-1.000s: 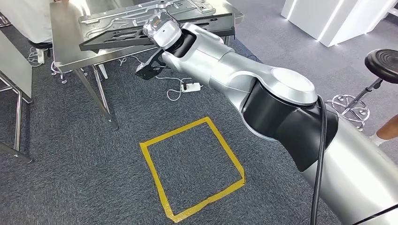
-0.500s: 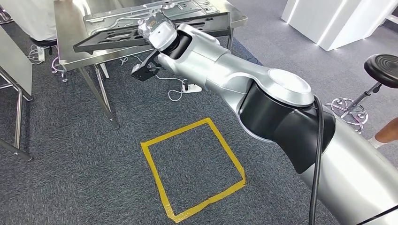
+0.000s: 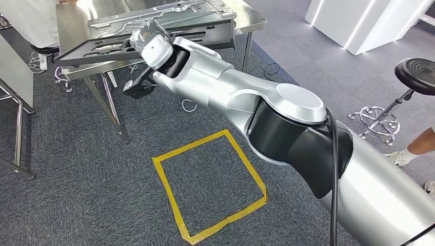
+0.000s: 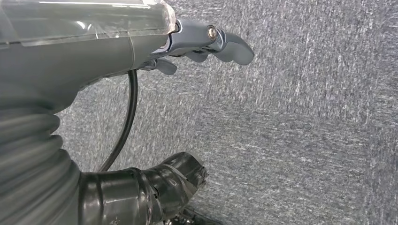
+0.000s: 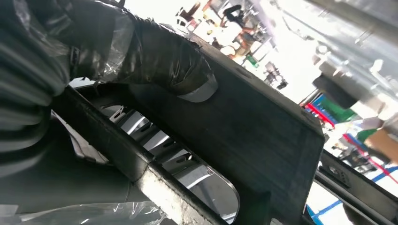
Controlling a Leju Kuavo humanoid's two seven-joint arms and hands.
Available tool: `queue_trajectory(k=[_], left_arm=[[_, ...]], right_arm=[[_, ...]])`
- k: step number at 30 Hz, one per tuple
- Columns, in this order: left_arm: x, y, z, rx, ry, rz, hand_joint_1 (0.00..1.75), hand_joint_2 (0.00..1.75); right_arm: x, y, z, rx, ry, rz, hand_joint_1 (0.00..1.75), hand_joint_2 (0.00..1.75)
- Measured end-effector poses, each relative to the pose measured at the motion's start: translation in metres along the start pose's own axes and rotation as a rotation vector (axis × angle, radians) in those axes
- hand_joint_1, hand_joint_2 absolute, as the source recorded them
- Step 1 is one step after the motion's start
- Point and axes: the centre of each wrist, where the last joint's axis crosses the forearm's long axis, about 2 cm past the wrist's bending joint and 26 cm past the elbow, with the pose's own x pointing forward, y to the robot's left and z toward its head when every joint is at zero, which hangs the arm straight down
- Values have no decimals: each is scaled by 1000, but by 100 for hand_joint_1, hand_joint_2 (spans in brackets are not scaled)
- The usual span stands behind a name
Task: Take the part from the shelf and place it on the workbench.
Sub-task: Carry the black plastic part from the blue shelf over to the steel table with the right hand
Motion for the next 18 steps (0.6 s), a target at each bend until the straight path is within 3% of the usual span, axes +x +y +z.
queue_trajectory(k=[18], left_arm=[[-3, 3, 1, 6, 15, -7, 0, 175]], right_arm=[[-2, 13, -2, 28, -10, -8, 175, 175]])
